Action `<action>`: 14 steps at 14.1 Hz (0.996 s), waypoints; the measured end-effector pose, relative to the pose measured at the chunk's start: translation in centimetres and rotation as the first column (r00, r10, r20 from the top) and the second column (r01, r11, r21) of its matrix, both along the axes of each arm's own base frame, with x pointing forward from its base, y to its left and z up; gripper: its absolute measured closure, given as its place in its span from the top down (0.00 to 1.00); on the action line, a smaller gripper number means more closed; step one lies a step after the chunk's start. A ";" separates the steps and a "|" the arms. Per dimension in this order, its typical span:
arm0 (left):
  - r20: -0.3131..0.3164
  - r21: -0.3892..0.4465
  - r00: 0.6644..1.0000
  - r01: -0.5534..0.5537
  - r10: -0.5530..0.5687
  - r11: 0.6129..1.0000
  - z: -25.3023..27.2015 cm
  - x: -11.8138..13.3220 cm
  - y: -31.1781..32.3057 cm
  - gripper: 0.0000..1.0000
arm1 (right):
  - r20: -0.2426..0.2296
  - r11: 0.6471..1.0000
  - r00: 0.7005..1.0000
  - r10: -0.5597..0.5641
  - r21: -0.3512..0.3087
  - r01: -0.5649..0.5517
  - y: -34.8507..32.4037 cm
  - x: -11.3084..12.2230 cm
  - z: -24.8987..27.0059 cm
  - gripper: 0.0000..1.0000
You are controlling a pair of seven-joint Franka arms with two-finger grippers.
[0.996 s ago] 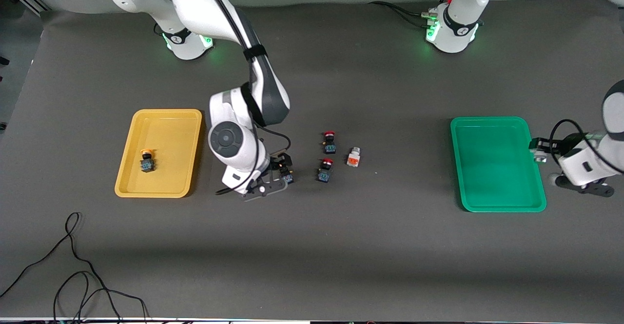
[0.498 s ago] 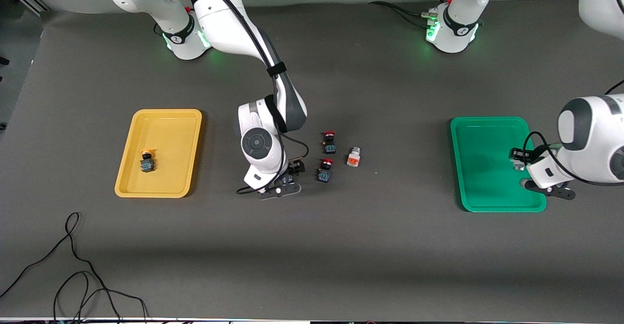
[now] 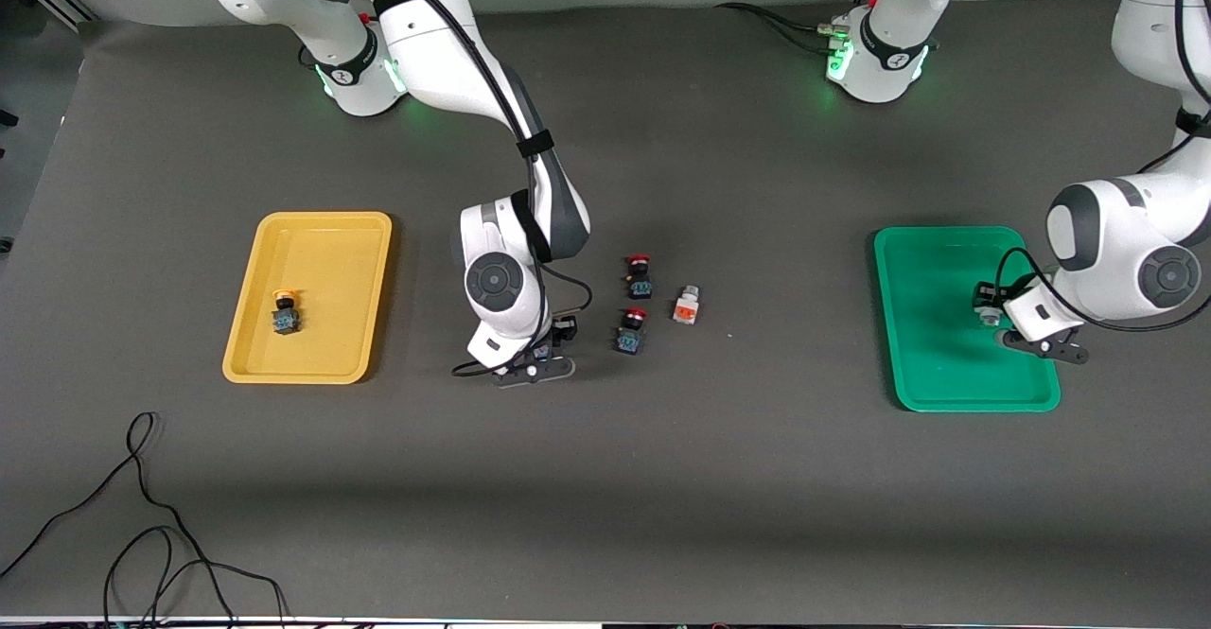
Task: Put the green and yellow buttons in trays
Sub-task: 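Release the green button in the green tray while the right gripper grasps a yellow button, then carry the yellow button to the yellow tray while the left gripper reaches the orange button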
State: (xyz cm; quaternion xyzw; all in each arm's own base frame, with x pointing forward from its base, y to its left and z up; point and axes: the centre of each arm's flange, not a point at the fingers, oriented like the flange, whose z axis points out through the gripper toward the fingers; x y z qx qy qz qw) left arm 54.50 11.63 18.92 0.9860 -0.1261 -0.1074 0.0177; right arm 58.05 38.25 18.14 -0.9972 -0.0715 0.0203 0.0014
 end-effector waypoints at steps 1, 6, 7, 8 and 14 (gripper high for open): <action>0.000 -0.001 1.000 0.002 -0.002 1.000 -0.2 0.0 -0.1 0.45 | 0.003 1.000 1.000 -0.002 0.006 0.002 0.1 0.0 0.4 0.44; -0.025 -0.001 0.999 0.023 -0.023 1.000 2.7 1.0 -1.2 0.99 | -0.054 0.999 0.998 -0.027 0.018 0.028 -0.1 0.8 4.5 0.42; -0.054 0.003 0.998 0.031 -0.031 1.000 4.9 1.7 -2.3 1.00 | -0.074 0.999 0.997 -0.033 0.019 0.034 -0.6 1.3 6.6 0.42; -0.086 0.017 0.996 0.026 -0.024 1.000 7.9 2.7 -4.1 1.00 | -0.090 0.999 0.995 -0.043 0.021 0.045 -1.5 1.9 9.2 0.42; -0.125 0.014 0.985 -0.120 0.121 0.993 17.9 5.2 -21.5 1.00 | -0.140 1.000 0.990 -0.007 -0.028 0.003 -17.6 4.2 19.4 0.42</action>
